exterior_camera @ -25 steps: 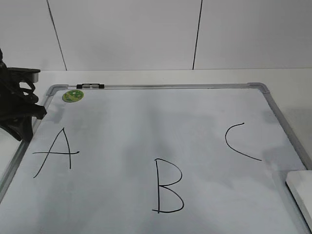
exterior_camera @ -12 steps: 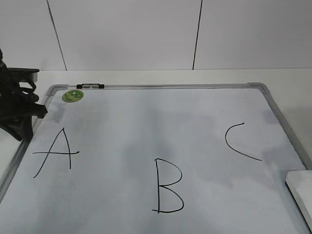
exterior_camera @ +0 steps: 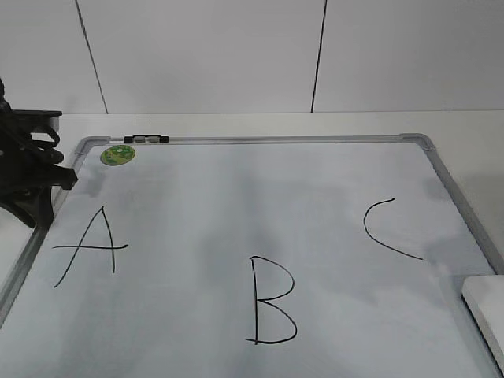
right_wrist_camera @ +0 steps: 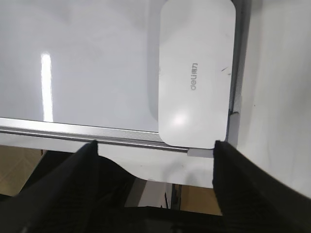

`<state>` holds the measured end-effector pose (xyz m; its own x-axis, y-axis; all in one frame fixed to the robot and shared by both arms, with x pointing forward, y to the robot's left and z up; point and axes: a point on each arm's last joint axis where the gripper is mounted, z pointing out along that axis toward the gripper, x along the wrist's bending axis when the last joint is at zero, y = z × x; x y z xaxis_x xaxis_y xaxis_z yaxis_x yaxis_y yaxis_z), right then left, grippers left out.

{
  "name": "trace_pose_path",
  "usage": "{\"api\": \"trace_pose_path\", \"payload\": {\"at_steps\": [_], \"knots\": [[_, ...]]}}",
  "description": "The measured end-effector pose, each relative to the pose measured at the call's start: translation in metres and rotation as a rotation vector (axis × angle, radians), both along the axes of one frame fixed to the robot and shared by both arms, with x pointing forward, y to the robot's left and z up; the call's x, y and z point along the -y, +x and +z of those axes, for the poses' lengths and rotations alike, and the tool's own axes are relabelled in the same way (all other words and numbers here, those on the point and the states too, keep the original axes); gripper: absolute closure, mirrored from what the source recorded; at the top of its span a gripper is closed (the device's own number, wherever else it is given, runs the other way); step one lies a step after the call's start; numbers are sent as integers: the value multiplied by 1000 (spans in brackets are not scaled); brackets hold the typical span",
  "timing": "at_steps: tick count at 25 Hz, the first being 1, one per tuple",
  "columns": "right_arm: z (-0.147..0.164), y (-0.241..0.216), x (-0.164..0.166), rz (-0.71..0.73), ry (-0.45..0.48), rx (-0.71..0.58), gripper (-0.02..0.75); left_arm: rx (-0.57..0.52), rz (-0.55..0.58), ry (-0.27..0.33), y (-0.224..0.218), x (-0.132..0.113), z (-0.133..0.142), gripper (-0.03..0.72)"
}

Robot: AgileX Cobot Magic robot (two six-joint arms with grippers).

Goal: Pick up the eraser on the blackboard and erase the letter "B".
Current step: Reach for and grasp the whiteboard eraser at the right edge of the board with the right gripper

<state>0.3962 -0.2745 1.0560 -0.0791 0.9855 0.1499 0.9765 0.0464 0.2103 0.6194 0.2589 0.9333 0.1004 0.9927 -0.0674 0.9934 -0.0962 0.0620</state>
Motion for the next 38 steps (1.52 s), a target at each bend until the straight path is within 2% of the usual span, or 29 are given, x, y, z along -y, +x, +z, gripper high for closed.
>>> {"api": "trace_pose_path", "payload": {"at_steps": [12,17,26,38], "knots": [[0,0,0,0,0,-2,155,-24,5,-4,1,1,-5,571],[0,0,0,1,0,-4,155,-26,26,-5,1,0,-5,657],[-1,-1,2,2,-28,-15,155,-26,41,-8,1,0,-5,666],[-25,21,5,-103,-67,-158,100,-29,43,-12,1,1,-4,666]]}}
